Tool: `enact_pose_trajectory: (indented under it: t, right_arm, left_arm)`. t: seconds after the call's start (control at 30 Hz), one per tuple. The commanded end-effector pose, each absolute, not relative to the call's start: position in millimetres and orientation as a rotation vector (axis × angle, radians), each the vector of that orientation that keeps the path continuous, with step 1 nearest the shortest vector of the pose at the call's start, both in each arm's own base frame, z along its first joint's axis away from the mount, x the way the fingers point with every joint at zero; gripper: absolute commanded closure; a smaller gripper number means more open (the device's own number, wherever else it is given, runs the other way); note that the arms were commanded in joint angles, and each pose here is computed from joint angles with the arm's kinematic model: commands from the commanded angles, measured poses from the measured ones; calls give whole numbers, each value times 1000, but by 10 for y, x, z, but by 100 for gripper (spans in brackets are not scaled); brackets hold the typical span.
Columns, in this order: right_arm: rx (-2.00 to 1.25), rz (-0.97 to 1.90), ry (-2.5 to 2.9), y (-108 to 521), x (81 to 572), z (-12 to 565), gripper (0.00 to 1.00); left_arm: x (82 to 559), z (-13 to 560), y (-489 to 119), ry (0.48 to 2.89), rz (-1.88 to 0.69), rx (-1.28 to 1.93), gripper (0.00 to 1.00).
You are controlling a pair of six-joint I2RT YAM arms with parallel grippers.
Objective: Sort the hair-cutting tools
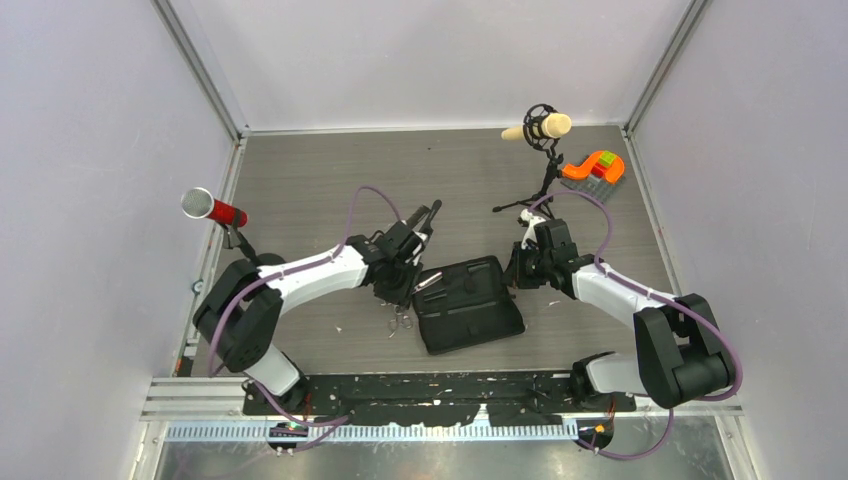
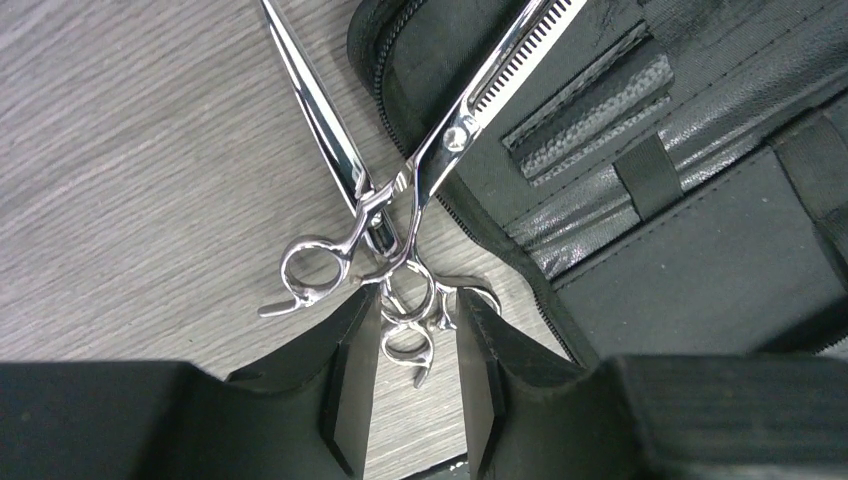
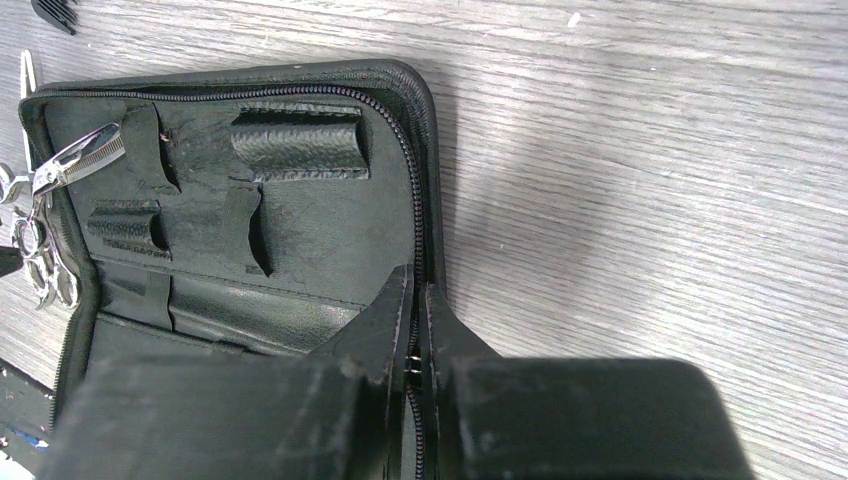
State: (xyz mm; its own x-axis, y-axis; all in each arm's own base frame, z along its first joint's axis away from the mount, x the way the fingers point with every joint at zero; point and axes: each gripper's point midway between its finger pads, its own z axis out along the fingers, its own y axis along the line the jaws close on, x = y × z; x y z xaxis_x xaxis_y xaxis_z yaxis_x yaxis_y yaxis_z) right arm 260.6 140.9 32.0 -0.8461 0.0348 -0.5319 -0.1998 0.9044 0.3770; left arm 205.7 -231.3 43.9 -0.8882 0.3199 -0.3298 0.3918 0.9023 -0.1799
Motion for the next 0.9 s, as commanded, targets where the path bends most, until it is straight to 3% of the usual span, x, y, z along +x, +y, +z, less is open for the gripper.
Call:
enact_pose_trajectory:
  t: [0.0,0.73,0.87]
  right_arm:
    - [-143,568,2459,1443,2742,450,92]
    - [-134,563,2485,1441,2738,400,92]
    - [-137,564,2486,1443,2740,398,92]
  left_arm:
    - [2201,509,-2380,2723,-308,611,65]
    - [2325,363,-2342,2710,-158,746,69]
    - [2316,370,-2398,2693,-180,791,79]
